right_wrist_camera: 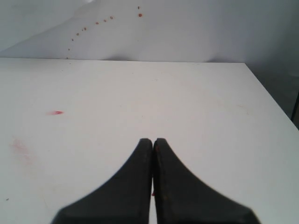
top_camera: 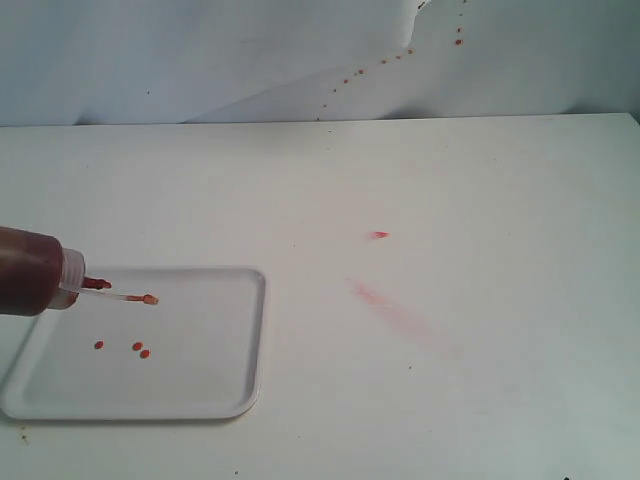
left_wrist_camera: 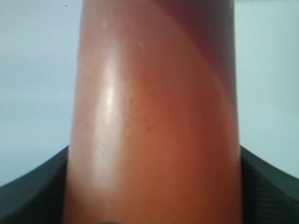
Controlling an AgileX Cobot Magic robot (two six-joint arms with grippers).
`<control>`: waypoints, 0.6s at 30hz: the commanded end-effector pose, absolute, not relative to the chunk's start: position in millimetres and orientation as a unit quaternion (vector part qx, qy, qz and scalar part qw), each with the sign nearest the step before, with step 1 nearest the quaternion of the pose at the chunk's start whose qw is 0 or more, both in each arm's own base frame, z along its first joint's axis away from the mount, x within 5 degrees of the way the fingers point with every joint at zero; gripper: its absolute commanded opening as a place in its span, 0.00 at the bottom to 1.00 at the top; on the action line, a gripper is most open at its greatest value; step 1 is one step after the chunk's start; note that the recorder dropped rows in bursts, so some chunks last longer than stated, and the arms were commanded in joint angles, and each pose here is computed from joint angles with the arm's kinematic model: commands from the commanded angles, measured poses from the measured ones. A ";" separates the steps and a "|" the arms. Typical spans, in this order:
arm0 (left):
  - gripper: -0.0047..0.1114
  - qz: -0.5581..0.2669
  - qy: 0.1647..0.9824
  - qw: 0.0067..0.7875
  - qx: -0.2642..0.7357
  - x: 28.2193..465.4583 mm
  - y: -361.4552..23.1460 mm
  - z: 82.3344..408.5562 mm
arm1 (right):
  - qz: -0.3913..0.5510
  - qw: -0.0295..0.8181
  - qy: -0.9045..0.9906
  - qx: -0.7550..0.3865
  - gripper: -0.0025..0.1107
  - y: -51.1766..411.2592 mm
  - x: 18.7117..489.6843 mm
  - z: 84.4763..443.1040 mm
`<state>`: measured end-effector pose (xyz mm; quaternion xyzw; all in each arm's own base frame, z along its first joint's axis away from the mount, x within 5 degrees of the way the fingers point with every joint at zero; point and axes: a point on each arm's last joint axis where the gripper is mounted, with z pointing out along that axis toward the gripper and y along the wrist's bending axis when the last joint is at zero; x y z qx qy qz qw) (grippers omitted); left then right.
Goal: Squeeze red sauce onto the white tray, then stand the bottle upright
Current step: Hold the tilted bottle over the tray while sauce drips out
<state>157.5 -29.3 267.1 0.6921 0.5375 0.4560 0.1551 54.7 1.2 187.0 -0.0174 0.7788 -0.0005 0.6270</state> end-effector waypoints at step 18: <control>0.04 0.467 0.525 0.171 0.691 157.7 -30.3 271.2 | 0.204 0.723 0.634 0.183 0.02 -1.3 55.7 217.1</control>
